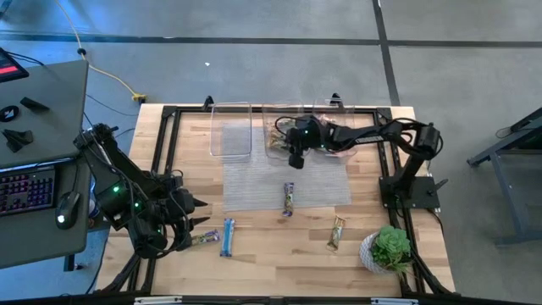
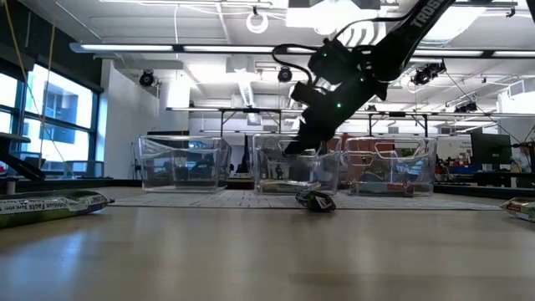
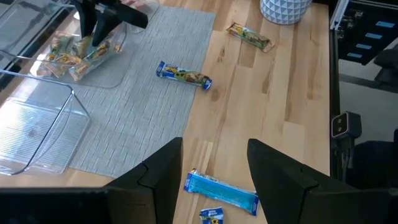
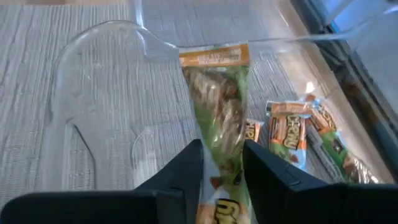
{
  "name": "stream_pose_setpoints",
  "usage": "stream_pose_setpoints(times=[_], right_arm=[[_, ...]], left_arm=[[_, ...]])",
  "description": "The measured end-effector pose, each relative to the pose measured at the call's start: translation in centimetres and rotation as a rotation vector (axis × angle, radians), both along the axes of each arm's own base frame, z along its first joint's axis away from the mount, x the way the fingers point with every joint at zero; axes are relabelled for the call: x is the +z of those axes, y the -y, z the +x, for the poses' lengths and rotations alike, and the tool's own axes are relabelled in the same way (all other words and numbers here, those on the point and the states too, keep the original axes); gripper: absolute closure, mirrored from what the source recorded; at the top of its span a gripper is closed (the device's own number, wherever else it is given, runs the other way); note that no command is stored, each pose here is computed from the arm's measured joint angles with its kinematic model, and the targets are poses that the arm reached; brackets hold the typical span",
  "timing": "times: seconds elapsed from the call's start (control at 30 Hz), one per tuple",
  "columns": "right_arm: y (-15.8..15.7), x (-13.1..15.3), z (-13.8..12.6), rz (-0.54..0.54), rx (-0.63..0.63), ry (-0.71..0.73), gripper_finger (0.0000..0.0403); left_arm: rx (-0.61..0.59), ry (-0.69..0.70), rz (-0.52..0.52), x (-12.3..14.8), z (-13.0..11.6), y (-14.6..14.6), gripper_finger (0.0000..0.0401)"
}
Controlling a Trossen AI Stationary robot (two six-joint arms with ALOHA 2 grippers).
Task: Pick and place Granola Bars by type
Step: Put the orange granola bar into the middle transparent bin
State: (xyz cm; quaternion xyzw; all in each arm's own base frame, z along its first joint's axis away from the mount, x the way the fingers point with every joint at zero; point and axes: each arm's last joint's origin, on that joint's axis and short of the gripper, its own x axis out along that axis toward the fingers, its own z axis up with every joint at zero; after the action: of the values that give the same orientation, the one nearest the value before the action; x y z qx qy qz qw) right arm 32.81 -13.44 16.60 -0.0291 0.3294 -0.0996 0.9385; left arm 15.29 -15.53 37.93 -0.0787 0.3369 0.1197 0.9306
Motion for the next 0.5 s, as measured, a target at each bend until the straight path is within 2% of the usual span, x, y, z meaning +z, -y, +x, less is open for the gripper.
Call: stream_pose_setpoints(times=[0.27,0.4,0.5], right_arm=[[-0.9,1.1,1.2,-0.092,-0.004,-0.012,0.0256],[-2.1,4.4,2.5,-0.143,0.039,-0.017,0.0243],[-4.5,8.2,3.4,-0.133,0.112,-0.048,0.0241]], left_arm=[[-0.001,-0.001,-0.002,0.0,0.0,0.0,0.0226],[-0.002,-0.003,-0.003,0.0,0.0,0.0,0.0226],[-0.003,-0.004,-0.004,0.0,0.0,0.0,0.0226]])
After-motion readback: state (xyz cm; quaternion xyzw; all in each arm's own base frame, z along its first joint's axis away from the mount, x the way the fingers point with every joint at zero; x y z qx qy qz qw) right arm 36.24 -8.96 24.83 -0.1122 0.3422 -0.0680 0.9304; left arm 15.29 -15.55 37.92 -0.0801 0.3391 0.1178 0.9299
